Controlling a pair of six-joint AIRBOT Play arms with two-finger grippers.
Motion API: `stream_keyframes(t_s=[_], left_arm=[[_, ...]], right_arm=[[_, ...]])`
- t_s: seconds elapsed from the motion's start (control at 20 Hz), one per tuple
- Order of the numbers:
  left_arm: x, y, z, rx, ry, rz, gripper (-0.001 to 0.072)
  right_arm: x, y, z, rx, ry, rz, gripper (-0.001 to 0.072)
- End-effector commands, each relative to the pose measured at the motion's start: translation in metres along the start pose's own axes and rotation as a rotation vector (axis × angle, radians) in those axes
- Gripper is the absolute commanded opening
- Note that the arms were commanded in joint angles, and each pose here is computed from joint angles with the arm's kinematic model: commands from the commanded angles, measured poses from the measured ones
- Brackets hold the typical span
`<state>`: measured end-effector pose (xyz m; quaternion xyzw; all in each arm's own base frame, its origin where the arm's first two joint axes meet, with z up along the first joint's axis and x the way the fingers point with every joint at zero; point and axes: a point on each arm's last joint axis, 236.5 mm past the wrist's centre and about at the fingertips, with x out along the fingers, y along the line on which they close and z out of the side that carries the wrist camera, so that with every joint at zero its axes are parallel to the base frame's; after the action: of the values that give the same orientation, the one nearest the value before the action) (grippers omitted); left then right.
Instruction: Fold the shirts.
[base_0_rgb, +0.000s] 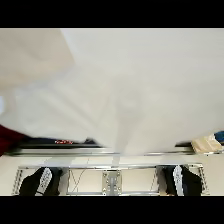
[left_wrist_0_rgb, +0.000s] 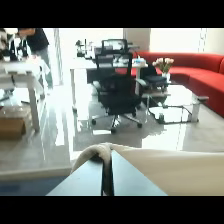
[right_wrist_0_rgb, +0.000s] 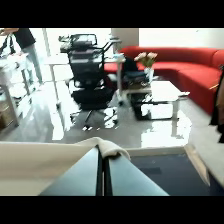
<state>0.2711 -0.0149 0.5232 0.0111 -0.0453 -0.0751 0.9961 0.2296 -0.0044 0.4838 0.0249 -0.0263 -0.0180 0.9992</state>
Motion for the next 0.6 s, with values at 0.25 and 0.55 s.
stream_keyframes(t_s=[0.25,0.55], left_arm=[[0.135,0.018,-0.317,-0.233,0.869,-0.116,0.0009],[0.204,0.043,-0.533,-0.172,1.12,0.12,0.0009]], right_arm=[[0.187,0.019,-0.28,0.328,0.675,0.373,0.003],[0.288,0.034,-0.443,0.323,0.746,0.216,0.0029]])
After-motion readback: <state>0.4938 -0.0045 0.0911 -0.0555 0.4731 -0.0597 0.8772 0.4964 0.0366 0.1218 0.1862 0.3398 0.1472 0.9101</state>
